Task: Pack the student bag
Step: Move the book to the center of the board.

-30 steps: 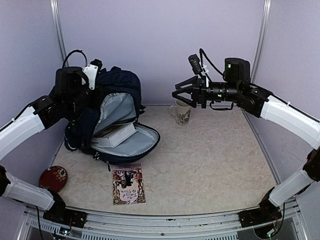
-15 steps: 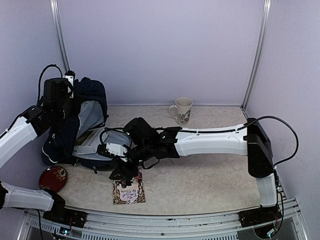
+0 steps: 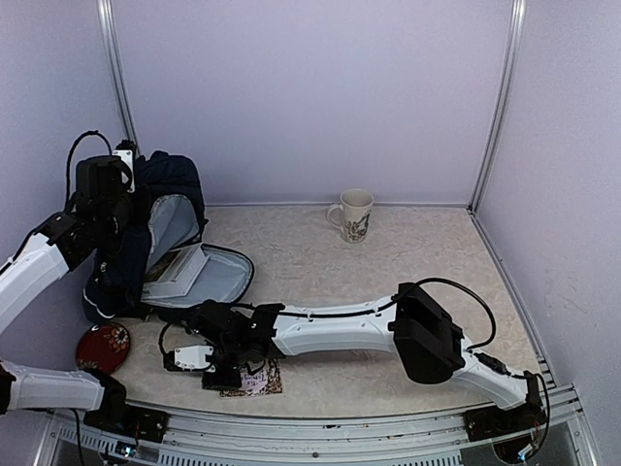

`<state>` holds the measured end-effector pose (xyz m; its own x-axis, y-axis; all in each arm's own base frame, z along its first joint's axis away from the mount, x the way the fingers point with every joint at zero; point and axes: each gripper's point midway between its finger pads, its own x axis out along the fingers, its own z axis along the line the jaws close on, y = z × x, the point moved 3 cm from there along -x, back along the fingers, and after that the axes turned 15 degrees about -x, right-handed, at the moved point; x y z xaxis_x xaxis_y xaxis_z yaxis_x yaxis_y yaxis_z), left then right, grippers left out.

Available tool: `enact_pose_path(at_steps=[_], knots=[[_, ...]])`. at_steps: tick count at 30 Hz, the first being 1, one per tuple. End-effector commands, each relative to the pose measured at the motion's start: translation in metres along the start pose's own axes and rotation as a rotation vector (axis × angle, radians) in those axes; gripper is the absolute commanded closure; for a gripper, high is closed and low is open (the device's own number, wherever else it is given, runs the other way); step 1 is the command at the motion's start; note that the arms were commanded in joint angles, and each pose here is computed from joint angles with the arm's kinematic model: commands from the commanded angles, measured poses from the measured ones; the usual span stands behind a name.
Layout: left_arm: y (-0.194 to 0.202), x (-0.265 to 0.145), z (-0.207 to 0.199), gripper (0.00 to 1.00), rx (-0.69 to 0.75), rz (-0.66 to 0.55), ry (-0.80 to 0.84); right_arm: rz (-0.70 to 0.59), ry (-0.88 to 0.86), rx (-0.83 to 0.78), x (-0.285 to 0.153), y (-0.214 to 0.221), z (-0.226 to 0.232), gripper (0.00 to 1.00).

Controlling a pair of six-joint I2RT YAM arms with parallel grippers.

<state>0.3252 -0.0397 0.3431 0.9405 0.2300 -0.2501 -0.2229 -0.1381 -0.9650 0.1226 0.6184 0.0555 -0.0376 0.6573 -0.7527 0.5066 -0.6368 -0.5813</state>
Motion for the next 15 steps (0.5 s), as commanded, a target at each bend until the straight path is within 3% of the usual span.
enact_pose_path(at_steps=[1,8,15], knots=[[-0.052,-0.016,-0.003,1.00,-0.170,-0.197,0.075,0.144,0.036,-0.017,-0.003,0.030,-0.002,0.59],[-0.051,-0.013,-0.009,1.00,-0.169,-0.189,0.099,0.353,0.101,0.021,-0.042,0.089,0.014,0.59],[-0.046,-0.010,-0.024,1.00,-0.163,-0.168,0.179,0.498,0.169,0.183,-0.110,0.149,0.023,0.59]])
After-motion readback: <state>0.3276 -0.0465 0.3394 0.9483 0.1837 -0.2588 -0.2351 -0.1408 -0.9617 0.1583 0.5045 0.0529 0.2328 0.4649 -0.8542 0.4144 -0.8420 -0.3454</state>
